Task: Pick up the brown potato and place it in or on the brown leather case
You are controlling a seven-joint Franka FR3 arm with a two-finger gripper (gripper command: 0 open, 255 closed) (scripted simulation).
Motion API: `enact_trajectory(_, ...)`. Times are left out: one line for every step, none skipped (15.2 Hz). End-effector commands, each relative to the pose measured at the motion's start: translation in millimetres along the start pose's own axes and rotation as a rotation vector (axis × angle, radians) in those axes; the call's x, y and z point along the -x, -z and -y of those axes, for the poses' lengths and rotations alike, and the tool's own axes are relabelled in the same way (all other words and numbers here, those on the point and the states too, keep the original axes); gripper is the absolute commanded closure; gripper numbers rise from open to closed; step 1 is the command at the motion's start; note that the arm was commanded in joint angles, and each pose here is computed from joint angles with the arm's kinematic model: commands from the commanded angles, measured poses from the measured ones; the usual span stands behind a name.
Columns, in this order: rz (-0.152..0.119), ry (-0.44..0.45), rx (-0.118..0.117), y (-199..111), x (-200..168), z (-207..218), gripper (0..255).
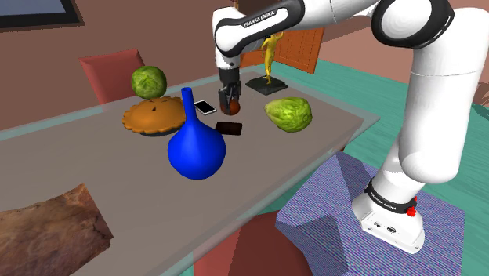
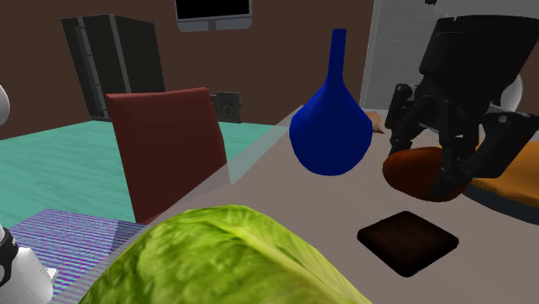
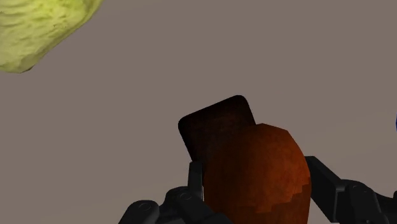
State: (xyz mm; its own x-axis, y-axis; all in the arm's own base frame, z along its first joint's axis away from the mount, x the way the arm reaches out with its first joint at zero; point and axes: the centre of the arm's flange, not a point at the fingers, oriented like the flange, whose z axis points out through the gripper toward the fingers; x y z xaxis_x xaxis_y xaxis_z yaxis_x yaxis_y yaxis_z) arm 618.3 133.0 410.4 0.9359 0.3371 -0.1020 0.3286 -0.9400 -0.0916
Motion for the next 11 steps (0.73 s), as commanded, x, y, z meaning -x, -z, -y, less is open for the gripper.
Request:
enact_trajectory(-0.001, 0.0, 0.0, -10, -2, -1, 255)
enact_trajectory(-0.001, 0.0, 0.0, -15, -3, -2, 255)
enact_trajectory(-0.001, 0.0, 0.0, -21, -3, -2, 255)
enact_trajectory(-0.001, 0.0, 0.0, -26, -4, -3, 255)
enact_trajectory(-0.001, 0.0, 0.0, -31, -4, -3, 255)
enact_trajectory(-0.001, 0.0, 0.0, -36, -5, -4, 255)
enact_trajectory(-0.001, 0.0, 0.0, -42, -5, -4, 255)
enact_trajectory(-0.001, 0.0, 0.0, -47, -6, -5, 255)
enact_trajectory(-0.001, 0.0, 0.0, -52, -7, -5, 255)
enact_trajectory(-0.001, 0.0, 0.0, -57, -7, -6, 255)
enact_trajectory(-0.001, 0.0, 0.0, -59, -7, -6, 255)
